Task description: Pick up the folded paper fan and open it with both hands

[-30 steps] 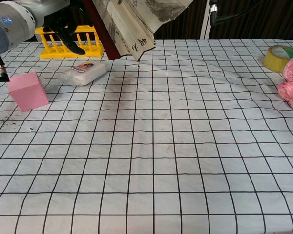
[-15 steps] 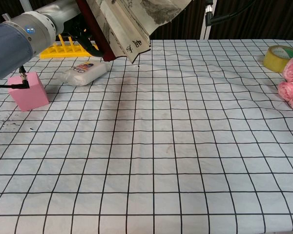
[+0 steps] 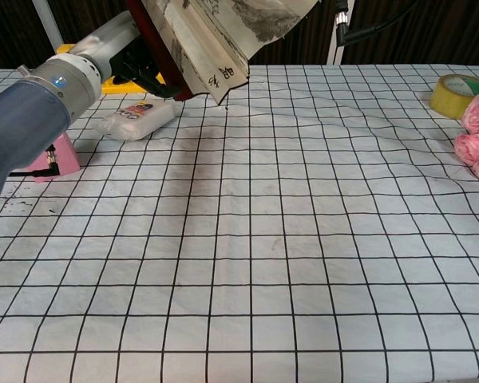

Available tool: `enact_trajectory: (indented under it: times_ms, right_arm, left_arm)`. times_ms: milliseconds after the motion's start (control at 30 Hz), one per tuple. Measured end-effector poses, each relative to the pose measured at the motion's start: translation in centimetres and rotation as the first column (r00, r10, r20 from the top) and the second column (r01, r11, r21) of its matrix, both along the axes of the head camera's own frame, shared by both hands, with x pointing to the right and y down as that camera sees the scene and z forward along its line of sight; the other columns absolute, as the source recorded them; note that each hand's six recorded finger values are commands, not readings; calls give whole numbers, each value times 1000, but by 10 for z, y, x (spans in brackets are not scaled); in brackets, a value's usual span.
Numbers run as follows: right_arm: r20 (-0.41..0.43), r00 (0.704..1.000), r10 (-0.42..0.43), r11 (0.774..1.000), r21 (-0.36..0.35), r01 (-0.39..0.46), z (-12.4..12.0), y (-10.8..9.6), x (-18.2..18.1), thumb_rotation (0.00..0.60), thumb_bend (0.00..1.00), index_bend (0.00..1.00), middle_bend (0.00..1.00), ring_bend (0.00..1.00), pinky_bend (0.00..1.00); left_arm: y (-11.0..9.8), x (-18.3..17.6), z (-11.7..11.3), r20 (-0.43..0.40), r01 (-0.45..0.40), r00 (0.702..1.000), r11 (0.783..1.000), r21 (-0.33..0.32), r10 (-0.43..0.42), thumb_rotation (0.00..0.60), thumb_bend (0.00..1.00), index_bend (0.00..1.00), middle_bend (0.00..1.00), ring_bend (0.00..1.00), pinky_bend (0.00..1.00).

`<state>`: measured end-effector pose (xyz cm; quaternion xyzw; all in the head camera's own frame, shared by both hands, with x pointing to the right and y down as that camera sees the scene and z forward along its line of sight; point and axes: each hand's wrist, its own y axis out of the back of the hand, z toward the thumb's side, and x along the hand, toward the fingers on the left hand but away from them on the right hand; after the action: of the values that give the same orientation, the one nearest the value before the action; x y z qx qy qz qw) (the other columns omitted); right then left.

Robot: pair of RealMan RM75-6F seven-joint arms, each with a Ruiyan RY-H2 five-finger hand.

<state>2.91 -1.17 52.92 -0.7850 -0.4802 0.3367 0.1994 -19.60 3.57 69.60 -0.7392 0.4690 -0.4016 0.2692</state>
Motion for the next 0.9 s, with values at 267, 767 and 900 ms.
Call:
enact_trajectory:
  times_ms: [267, 767, 900]
  right_arm:
    - [3, 1000, 14, 1000, -12, -14, 2, 0, 3, 600, 572, 960, 1000, 1000, 1000]
    - [-52, 997, 55, 998, -5, -55, 12, -2, 35, 600, 572, 967, 1000, 1000, 1000]
    - [-84, 994, 65, 998, 9, -64, 16, -1, 47, 600, 572, 967, 1000, 1000, 1000]
  left_arm:
    - [-1, -4, 1, -2, 15, 1000, 1000, 6, -15, 600, 423, 736, 966, 967, 918]
    - [-16, -28, -26, 24, 3, 1000, 997, 83, -5, 600, 423, 741, 966, 968, 918]
    - [-19, -34, -32, 34, 8, 999, 995, 96, -11, 600, 424, 743, 966, 968, 918]
